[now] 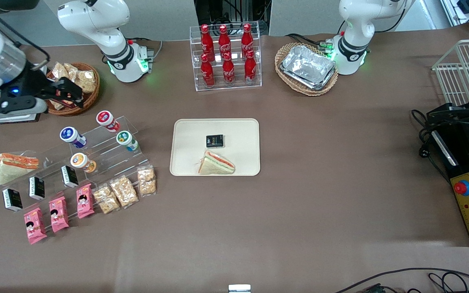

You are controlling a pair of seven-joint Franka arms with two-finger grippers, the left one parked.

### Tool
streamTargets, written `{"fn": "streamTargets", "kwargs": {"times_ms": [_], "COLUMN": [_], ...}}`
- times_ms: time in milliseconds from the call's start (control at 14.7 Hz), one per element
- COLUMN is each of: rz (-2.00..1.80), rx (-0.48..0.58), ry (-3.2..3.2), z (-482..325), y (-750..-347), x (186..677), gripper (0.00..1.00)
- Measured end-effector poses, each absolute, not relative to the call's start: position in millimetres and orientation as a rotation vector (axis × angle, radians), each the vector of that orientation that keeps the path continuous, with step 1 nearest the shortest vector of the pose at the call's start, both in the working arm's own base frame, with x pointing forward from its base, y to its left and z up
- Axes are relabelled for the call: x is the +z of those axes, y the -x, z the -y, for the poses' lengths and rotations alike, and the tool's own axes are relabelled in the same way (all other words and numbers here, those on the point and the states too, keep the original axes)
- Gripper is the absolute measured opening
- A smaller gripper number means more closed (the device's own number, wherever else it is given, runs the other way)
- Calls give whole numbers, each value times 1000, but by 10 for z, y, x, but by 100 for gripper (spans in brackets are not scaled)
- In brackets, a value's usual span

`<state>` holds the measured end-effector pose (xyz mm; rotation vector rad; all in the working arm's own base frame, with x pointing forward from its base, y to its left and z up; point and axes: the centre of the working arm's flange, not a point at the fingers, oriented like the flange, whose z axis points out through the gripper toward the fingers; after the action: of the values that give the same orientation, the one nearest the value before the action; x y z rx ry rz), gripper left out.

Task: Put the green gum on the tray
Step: 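Move the right gripper over the acrylic rack of small bottles, then lower the right gripper and grasp the green-capped bottle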

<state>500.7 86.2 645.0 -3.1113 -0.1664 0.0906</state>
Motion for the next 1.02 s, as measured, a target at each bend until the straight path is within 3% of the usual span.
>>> {"fn": "streamTargets", "kwargs": {"times_ms": [204,1019], "rz": [185,287], "rx": [115,-18], "ry": [3112,3101], "z": [-911,-819], "y": [-4910,-4574], "x": [6206,4552], "gripper": [100,100]}}
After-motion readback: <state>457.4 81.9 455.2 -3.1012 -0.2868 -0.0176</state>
